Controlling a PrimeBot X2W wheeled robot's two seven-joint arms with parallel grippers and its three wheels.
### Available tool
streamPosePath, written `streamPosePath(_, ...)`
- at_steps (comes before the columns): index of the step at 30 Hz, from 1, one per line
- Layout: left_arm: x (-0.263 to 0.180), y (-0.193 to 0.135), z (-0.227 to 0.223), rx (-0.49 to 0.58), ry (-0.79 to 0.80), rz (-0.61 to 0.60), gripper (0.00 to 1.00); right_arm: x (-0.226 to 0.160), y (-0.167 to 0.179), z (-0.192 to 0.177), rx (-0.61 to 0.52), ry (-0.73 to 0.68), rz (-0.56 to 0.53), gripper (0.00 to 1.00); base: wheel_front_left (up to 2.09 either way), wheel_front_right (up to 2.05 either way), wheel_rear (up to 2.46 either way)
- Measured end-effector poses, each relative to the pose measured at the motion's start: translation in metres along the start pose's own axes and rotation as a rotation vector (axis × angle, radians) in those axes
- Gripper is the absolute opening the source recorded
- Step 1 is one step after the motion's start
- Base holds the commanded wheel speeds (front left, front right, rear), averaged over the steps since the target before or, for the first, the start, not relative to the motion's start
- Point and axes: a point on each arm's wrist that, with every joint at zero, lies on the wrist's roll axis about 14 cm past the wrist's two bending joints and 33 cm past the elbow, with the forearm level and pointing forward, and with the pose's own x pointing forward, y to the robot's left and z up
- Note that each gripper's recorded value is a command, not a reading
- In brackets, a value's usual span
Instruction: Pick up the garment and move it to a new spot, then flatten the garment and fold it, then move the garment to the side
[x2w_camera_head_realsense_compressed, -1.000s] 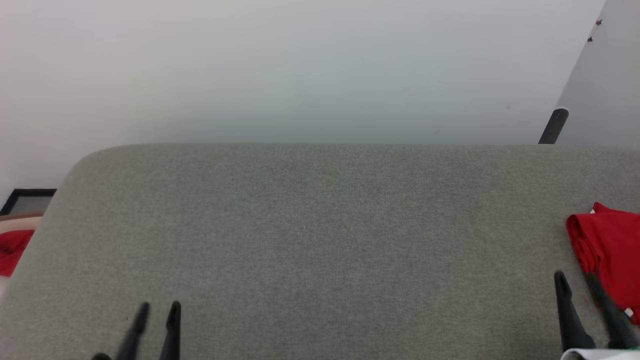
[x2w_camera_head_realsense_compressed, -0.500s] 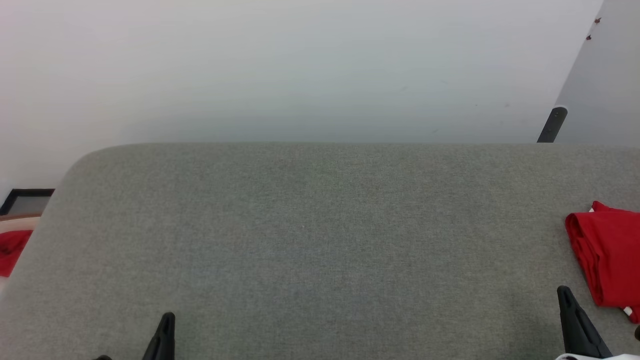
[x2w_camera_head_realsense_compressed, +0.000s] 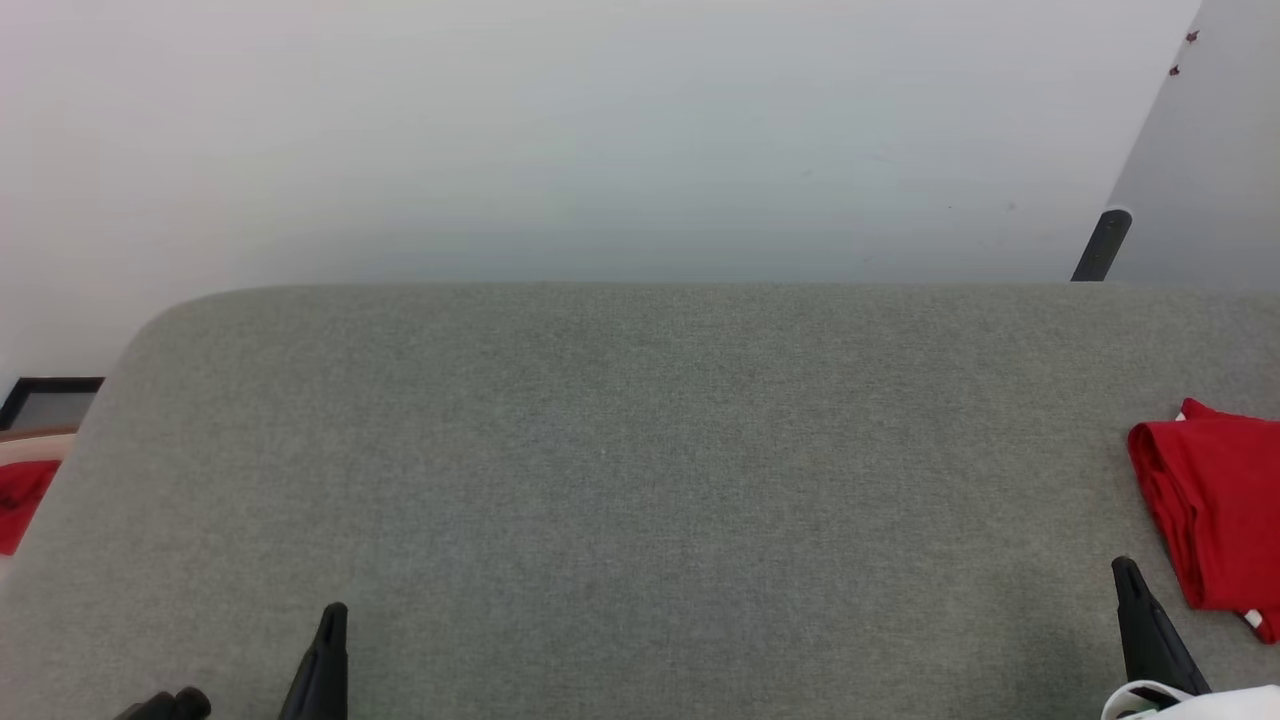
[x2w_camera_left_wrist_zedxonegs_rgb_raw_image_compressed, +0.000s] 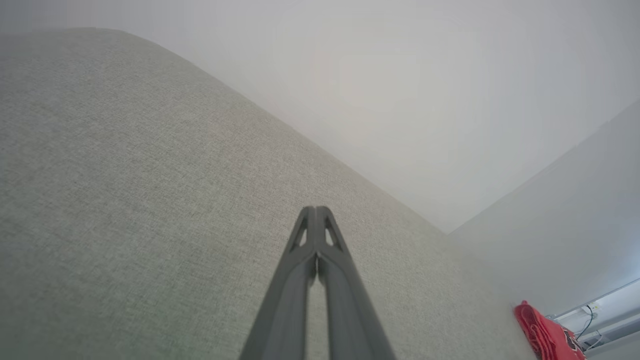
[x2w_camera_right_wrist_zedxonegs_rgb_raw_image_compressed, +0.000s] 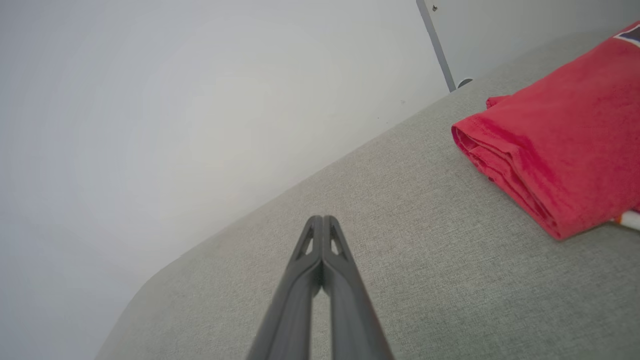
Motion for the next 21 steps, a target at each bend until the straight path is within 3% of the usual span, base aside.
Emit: streamPosePath(21,0.017,-0.002,-0.001,-0.267,0.011,0.022,0.0,0.01,-0.002,-0.001,0.274,0.0,-0.022,0.0,0.0,0.0,0.0)
